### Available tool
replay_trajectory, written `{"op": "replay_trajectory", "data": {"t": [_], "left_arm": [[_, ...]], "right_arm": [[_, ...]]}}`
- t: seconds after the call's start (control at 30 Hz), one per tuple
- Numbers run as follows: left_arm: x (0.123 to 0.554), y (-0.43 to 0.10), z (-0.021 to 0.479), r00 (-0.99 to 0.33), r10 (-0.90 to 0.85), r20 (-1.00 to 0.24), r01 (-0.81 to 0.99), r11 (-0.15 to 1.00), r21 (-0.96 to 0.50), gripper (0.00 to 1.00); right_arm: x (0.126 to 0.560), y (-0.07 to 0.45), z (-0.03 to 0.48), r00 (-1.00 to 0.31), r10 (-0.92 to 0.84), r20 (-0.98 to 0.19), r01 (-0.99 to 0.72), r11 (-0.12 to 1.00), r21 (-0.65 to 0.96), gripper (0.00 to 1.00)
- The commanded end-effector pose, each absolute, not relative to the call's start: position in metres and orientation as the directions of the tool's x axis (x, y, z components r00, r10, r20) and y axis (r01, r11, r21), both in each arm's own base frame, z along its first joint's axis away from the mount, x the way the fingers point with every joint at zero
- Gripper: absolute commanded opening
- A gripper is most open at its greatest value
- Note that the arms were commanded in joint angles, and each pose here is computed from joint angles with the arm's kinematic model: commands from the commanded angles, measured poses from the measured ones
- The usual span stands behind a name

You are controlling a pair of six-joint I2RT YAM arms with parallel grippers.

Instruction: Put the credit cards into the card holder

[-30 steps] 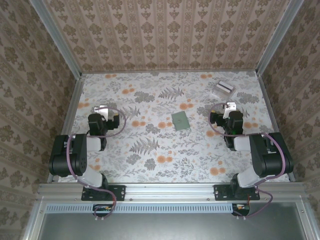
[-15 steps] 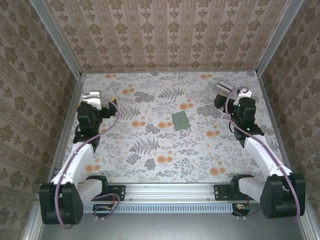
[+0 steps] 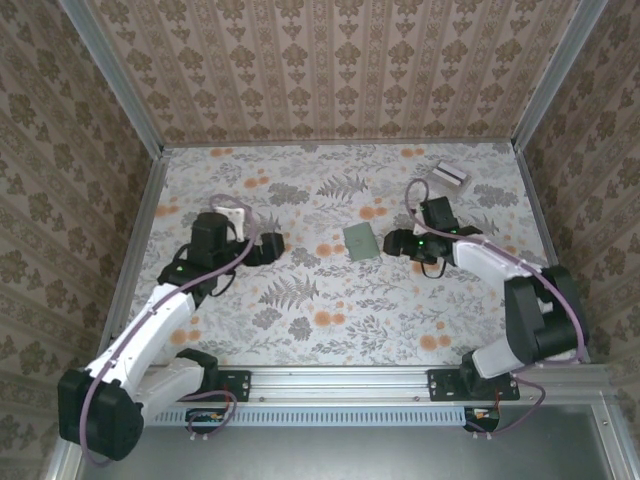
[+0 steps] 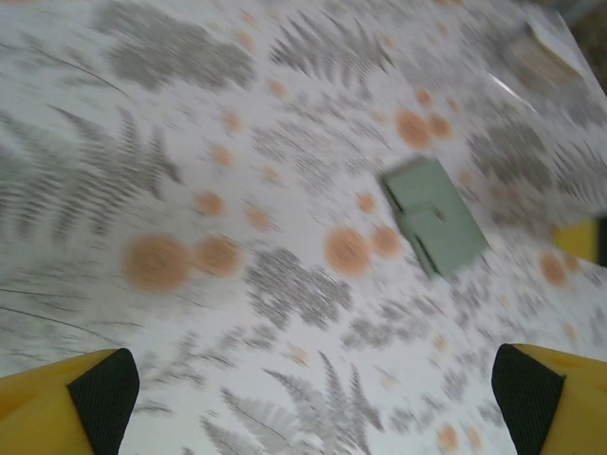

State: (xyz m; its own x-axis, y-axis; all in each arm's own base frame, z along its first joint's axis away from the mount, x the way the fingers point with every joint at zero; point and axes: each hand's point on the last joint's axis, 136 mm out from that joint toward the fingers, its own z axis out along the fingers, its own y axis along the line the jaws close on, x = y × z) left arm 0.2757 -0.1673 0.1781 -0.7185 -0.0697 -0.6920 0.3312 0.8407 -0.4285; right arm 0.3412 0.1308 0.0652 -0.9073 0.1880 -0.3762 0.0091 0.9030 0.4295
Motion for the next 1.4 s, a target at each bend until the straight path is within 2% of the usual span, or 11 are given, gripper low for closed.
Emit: {"op": "replay_trajectory", "data": {"t": [0.0,0.23,0.4,0.47,0.73,0.87,0.97,1.07,1.13,1.23,1.37], "left_arm": [[0.264,-0.181,0.173,-0.752,-0.016,-0.659,0.379,0.807,-0.453,1.00],[0.267,-0.188,0.157,-0.797,-0.029,-0.603,0.343,0.799,-0.493,1.00],[0.270,-0.190,0.150,-0.812,-0.023,-0.584,0.335,0.800,-0.497,1.00],[0.271,-0.192,0.149,-0.822,-0.021,-0.569,0.331,0.795,-0.507,1.00],[0.278,-0.197,0.146,-0.874,-0.047,-0.483,0.289,0.750,-0.595,0.96],[0.281,-0.197,0.139,-0.893,-0.044,-0.448,0.271,0.741,-0.614,0.95],[0.285,-0.193,0.119,-0.918,-0.038,-0.395,0.234,0.753,-0.615,0.95],[0.291,-0.197,0.109,-0.932,-0.047,-0.359,0.222,0.711,-0.668,0.82],[0.295,-0.201,0.119,-0.906,-0.041,-0.421,0.280,0.688,-0.669,0.82],[0.295,-0.204,0.132,-0.840,0.045,-0.540,0.418,0.688,-0.593,0.82],[0.280,-0.230,0.151,-0.772,0.119,-0.625,0.576,0.548,-0.607,0.83]], "right_arm": [[0.349,0.155,0.057,-0.935,0.109,-0.336,-0.056,0.893,0.446,0.74],[0.363,0.192,0.025,-0.972,0.028,-0.232,-0.084,0.886,0.457,0.56],[0.364,0.210,0.023,-0.976,0.007,-0.216,-0.107,0.853,0.511,0.29],[0.365,0.216,0.027,-0.974,-0.001,-0.229,-0.128,0.831,0.541,0.23],[0.361,0.242,0.063,-0.935,-0.074,-0.346,-0.286,0.734,0.616,0.13],[0.331,0.265,0.077,-0.867,-0.300,-0.398,-0.488,0.673,0.556,0.12],[0.315,0.269,0.078,-0.786,-0.456,-0.417,-0.614,0.654,0.443,0.09],[0.314,0.275,0.091,-0.743,-0.487,-0.460,-0.662,0.633,0.401,0.08],[0.314,0.279,0.099,-0.715,-0.485,-0.504,-0.686,0.624,0.374,0.09],[0.296,0.283,0.098,-0.607,-0.593,-0.530,-0.788,0.539,0.299,0.09],[0.273,0.280,0.089,-0.404,-0.742,-0.535,-0.910,0.385,0.152,0.06]]}}
